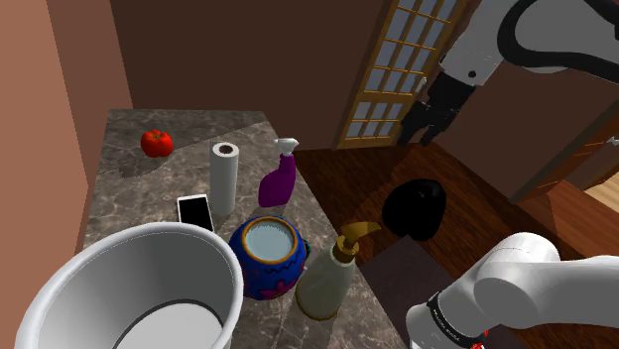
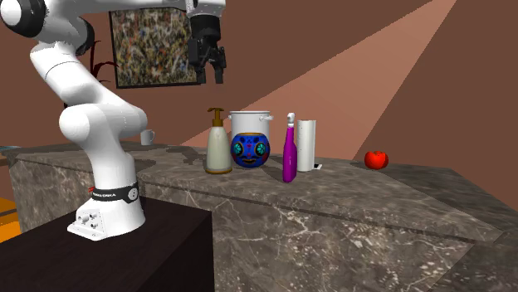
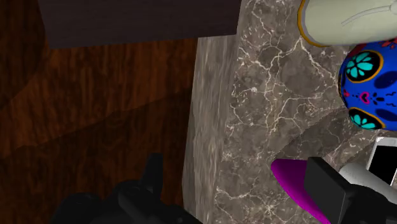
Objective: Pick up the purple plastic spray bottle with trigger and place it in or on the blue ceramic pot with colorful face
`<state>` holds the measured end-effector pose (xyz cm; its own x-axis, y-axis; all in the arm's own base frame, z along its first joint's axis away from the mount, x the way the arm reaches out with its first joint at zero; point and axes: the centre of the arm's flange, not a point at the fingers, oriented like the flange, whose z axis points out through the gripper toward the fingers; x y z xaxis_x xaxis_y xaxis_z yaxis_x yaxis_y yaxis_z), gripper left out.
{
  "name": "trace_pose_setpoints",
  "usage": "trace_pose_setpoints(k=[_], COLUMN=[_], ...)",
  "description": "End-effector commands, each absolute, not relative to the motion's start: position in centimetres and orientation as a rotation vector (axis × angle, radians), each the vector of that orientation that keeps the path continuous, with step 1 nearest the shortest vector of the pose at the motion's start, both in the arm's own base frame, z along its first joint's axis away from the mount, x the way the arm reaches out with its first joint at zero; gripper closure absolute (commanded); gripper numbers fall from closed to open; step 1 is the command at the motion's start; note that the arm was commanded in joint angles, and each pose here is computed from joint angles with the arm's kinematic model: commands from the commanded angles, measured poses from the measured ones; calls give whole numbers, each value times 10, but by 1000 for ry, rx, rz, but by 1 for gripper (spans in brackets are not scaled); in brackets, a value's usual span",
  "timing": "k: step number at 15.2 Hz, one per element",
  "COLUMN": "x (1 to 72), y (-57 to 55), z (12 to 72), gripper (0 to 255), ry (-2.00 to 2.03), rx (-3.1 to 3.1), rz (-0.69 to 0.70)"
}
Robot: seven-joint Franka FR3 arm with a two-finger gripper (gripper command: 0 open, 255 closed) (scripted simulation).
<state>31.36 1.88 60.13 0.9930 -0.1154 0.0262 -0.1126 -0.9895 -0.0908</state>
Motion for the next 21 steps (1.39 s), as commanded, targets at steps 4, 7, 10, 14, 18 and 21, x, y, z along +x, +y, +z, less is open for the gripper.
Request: trace_pose_setpoints(k=[4,7,10,14,18,21], x=[313,318,328,349,378,404], y=[62,104,144,195,241,272], z=[588,572,556,532,507,487], gripper=[0,0,0,0,0,0], ry=[358,545,733,986,1240,1430], rx=[-3065,-3071,-3066,-3041,-2994,-2943], rz=[-75,-101,-128,-165,-201,-228])
